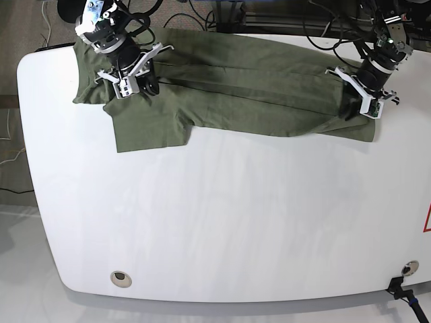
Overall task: Fold the T-shirt properly
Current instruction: 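Lower the folded hem onto the shirt and release both grippers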
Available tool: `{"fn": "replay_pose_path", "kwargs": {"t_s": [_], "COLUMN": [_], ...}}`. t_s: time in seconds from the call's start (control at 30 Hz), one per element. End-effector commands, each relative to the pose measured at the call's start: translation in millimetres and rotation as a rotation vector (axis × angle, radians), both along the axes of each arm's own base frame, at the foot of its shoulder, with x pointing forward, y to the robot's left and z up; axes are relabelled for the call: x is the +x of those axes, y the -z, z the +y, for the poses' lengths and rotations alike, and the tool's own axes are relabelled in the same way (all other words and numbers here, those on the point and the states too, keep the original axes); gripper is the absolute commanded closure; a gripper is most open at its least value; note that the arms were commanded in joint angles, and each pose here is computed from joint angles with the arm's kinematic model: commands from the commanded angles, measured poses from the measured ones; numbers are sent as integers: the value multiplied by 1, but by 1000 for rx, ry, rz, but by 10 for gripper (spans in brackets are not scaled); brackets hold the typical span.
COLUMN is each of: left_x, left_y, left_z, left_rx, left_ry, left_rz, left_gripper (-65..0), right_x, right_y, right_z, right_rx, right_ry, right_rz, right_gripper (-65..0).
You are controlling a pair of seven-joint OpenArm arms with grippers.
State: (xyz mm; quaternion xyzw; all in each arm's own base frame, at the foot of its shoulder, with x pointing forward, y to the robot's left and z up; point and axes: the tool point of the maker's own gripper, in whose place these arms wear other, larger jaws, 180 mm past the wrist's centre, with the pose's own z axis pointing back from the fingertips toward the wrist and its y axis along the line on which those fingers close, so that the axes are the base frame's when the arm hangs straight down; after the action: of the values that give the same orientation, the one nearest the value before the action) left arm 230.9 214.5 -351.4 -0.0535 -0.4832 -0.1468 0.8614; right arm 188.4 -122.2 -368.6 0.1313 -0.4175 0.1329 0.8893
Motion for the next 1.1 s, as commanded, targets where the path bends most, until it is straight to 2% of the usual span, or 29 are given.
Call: {"fn": "replay_pose_path", "kwargs": {"t_s": [0.0,0.1,0.23,0.33,0.57,0.67,1.07], "left_x": [6,6,0,-1,-3,-5,1], "left_y": [-13,-7,20,33,69,76,71], "left_z": [-1,-11,-18,-25,-16,-13,-1], "left_rx": [-9,-25,-70,-107,-130,-138,-130], "left_ry": [9,35,40,46,8,-5,-39], "left_rz": [-51,-35,34,38,109,129,106], "left_gripper": [0,0,0,0,0,0,0], "right_x": [5,2,-4,-10,-25,-24,27], "right_y": [-10,-4,13,27,69,86,98], "right_z": [0,-1,-2,-2,-9,-19,-49], "right_rx": [10,15,36,69,154,155,116], "right_ry": [-3,0,12,32,92,100,77], "right_rz": [-44,-25,17,40,91,122,102], "right_gripper": [0,0,0,0,0,0,0]}}
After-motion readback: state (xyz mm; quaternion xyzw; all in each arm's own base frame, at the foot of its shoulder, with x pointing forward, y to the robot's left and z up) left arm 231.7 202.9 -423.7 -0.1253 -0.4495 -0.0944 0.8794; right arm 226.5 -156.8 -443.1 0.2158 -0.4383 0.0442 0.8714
